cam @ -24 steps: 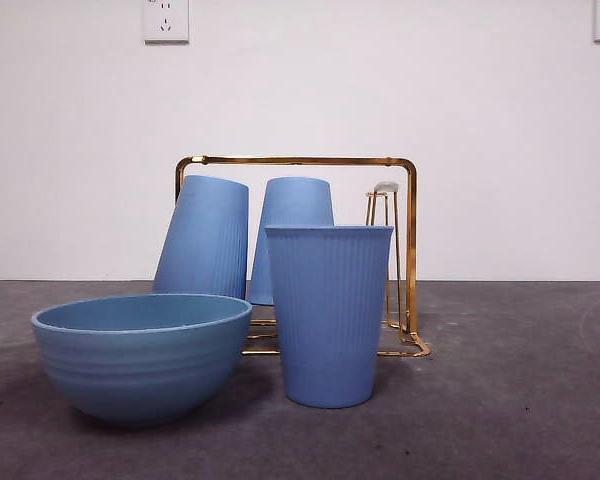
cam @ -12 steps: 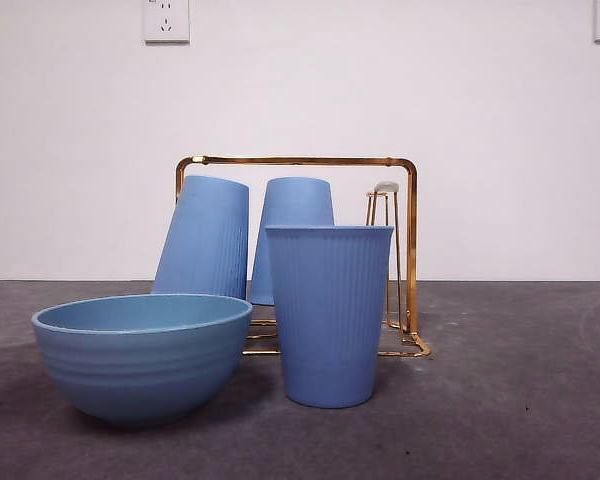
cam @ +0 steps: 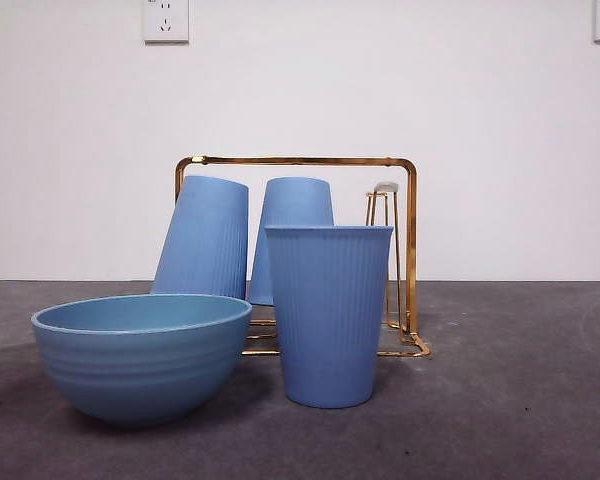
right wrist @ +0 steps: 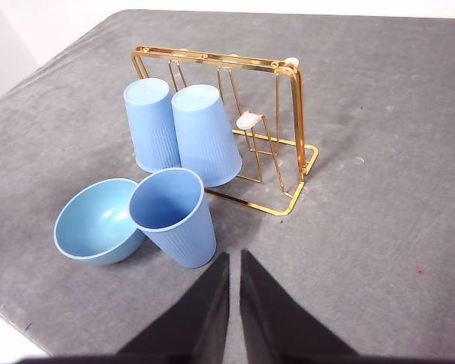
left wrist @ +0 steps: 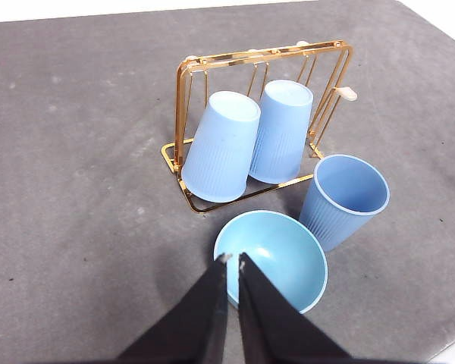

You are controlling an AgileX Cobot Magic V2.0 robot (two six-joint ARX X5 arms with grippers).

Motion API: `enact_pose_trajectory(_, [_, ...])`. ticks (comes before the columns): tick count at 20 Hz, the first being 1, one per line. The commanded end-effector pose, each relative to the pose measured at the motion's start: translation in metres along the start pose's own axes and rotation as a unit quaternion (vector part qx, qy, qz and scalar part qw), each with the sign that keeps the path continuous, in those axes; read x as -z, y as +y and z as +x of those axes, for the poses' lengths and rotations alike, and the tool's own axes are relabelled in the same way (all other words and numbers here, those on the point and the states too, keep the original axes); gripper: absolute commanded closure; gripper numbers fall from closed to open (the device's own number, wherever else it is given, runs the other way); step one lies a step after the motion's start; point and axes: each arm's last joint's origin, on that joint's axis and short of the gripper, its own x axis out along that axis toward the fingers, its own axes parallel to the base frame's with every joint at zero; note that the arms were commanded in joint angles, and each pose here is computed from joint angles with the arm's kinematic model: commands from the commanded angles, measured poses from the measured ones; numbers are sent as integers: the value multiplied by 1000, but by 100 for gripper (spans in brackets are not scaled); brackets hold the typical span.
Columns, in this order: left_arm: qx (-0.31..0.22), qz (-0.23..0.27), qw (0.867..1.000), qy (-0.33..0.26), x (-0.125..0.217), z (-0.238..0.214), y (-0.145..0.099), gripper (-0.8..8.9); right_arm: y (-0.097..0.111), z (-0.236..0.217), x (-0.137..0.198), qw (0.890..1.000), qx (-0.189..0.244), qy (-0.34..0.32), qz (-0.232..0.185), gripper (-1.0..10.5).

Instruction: Right arm lift cup from the cupboard, then place it on the right of the bowl

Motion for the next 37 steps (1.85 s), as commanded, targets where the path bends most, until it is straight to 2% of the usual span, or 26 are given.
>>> enact_pose_trajectory(1, [-15,-11,1000,-11,1,1,2,794,2,-3,-4,1000,-5,-11,-8,925])
enact_pose_trajectory(3, [-62,-23,997,-32,12,14,10,794,2,-3,-4,1000,-5,-11,-8,925])
enact_pose_trajectory(5, [-124,-28,988,-92,30,32,25,794,2,-3,-4,1000,-5,-11,-8,925])
enact_pose_trajectory(7, [-161,-23,976,-143,57,51,40,794,2,-3,-4,1000,-5,-11,-8,925])
enact_pose_trajectory(10, [-226,-33,960,-163,101,75,62,794,2,-3,-4,1000,-5,-11,-8,925])
enact_pose_trajectory(12, [-247,-36,954,-168,121,86,70,794,2,-3,-4,1000,-5,-11,-8,925])
enact_pose_trajectory(15, [-259,-25,948,-180,138,100,77,794,2,-3,-4,1000,-5,-11,-8,925])
enact_pose_trajectory(18, [-259,-27,950,-172,149,108,81,794,2,-3,-4,1000,-5,-11,-8,925])
enact_pose_trajectory(22, [-249,-27,955,-158,151,110,79,794,2,-3,-4,1000,-5,-12,-8,925])
enact_pose_trajectory(25, [-240,-9,959,-154,151,111,77,794,2,-3,-4,1000,-5,-12,-8,925])
enact_pose_trajectory(37, [-240,-8,958,-156,151,111,77,794,2,-3,-4,1000,-5,-11,-8,925])
